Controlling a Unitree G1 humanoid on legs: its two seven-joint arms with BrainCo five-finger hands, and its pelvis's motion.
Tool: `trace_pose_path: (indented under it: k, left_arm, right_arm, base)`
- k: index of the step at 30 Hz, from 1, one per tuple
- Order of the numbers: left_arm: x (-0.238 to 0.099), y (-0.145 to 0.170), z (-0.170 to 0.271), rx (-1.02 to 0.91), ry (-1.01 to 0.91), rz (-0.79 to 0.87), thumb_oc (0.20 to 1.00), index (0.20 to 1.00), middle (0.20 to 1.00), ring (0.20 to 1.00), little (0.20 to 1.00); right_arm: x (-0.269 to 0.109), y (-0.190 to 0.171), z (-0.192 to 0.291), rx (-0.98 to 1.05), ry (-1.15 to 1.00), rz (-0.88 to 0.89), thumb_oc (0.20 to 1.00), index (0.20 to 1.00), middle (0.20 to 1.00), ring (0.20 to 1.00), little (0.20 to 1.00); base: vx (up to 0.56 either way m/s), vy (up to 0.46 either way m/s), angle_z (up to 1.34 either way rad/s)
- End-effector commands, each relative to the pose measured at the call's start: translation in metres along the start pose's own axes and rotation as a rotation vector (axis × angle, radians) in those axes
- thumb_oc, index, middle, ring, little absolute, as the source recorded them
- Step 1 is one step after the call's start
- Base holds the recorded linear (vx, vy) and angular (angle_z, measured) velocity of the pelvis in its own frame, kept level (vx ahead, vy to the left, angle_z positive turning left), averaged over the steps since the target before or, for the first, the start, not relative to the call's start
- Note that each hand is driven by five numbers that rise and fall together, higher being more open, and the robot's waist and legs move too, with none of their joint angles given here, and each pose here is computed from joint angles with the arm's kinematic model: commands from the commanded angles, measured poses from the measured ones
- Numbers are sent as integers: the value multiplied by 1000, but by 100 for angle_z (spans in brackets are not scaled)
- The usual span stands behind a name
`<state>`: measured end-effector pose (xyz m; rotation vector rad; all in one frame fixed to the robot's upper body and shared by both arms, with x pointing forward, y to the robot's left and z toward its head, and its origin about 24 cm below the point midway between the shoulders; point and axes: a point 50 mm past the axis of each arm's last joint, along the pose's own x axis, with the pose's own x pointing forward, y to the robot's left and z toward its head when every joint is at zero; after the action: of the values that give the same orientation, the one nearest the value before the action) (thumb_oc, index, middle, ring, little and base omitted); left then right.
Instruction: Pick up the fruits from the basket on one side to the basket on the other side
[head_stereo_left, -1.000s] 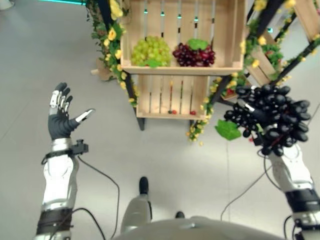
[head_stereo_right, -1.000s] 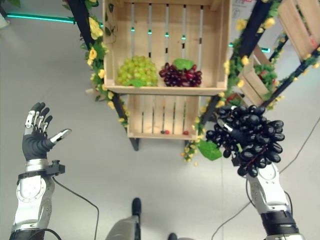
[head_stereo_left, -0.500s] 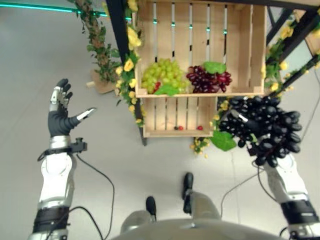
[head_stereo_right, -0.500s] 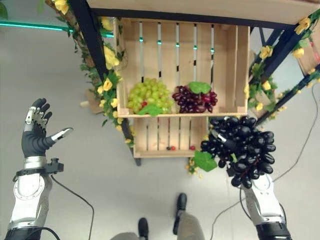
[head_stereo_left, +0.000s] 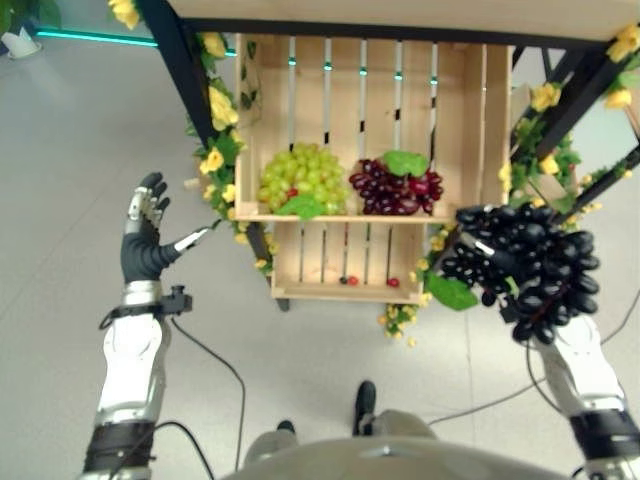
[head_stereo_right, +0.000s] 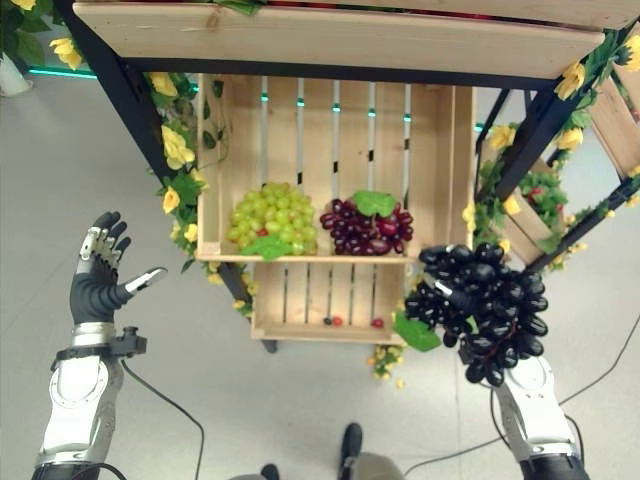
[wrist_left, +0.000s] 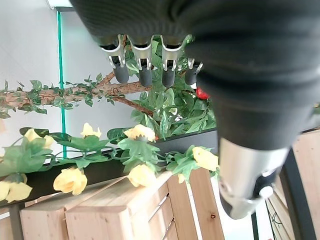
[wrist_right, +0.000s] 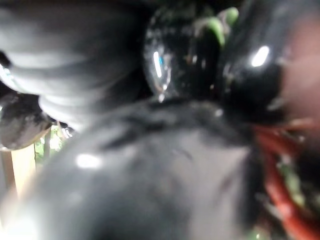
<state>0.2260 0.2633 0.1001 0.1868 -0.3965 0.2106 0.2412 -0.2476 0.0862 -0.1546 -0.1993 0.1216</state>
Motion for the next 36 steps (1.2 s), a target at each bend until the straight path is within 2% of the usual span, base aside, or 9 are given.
trace_pose_path:
  k: [1, 6, 14, 17, 22, 36]
  left_arm:
    - [6, -2, 12, 36, -64, -55, 1000, 1000, 1000, 1000, 1000]
    - [11, -14, 7, 17, -49, -87, 1000, 1000, 1000, 1000, 1000]
    - [10, -17, -1, 34, -8, -85, 1000, 1000, 1000, 1000, 1000]
    - [7, -14, -3, 53, 14, -75, 1000, 1000, 1000, 1000, 1000]
    - [5, -9, -4, 65, 25, -53, 1000, 1000, 1000, 1000, 1000]
    - [-4, 8, 1, 115, -1, 24, 1000, 1000, 1000, 1000, 1000]
  right_arm:
    - [47, -23, 58, -60, -279, -157, 200, 200, 200, 200, 200]
    - [78, 4, 82, -102, -385, -131, 200, 200, 200, 200, 200]
    - [91, 30, 121, -136, -529, -43, 200, 200, 200, 200, 200]
    - [86, 36, 139, -111, -607, -4, 200, 200, 200, 200, 200]
    - [74, 38, 143, -82, -637, 37, 200, 200, 200, 200, 200]
    - [7, 9, 98, -94, -464, 17, 200, 200, 200, 200, 200]
  base:
    - [15, -1, 5]
    - [-8, 2, -2]
    - [9, 11, -5]
    - [6, 8, -6]
    - [-1, 3, -1]
    - [-5, 2, 0]
